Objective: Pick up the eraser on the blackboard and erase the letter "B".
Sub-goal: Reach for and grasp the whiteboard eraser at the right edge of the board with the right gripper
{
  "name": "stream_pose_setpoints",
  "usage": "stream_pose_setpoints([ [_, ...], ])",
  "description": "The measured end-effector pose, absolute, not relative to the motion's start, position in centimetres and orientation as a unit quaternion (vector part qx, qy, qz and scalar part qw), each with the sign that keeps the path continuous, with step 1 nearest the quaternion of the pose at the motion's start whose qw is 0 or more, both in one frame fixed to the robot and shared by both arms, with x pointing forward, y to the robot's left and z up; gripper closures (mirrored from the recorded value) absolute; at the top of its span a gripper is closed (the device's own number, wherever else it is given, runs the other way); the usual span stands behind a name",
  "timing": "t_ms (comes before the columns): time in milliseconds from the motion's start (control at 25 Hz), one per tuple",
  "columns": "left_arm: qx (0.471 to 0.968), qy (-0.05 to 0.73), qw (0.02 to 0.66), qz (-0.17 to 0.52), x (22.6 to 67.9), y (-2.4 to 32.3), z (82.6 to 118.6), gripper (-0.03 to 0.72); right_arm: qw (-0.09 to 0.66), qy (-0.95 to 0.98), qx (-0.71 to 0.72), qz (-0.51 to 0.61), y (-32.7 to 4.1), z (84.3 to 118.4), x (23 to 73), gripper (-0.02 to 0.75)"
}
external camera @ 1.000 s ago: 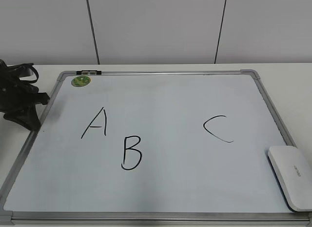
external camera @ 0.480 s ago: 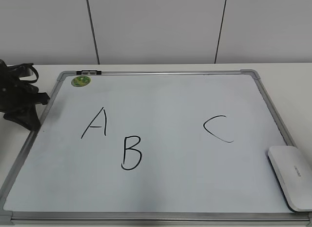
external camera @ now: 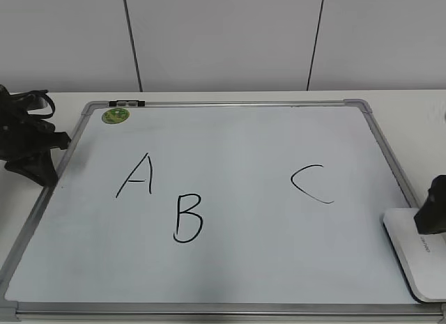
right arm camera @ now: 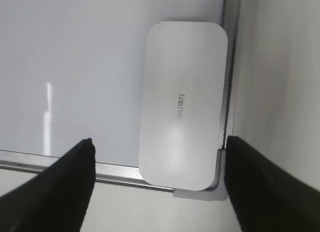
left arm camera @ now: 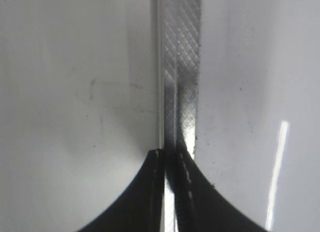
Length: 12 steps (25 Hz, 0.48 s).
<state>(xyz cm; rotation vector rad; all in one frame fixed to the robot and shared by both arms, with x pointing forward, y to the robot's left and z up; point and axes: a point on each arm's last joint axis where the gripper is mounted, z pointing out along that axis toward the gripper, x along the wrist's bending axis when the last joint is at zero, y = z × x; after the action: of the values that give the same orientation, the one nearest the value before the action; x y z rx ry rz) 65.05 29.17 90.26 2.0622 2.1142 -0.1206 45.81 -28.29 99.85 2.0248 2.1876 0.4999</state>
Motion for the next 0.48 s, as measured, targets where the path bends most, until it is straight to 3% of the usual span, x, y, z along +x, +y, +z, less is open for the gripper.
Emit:
stream_pose_setpoints([
  [480, 0.695, 0.712, 0.093, -0.041, 65.1, 29.2, 90.3, 0.678, 0.113, 0.731, 0.667, 0.093, -26.8, 98.3, 46.9, 0.13],
])
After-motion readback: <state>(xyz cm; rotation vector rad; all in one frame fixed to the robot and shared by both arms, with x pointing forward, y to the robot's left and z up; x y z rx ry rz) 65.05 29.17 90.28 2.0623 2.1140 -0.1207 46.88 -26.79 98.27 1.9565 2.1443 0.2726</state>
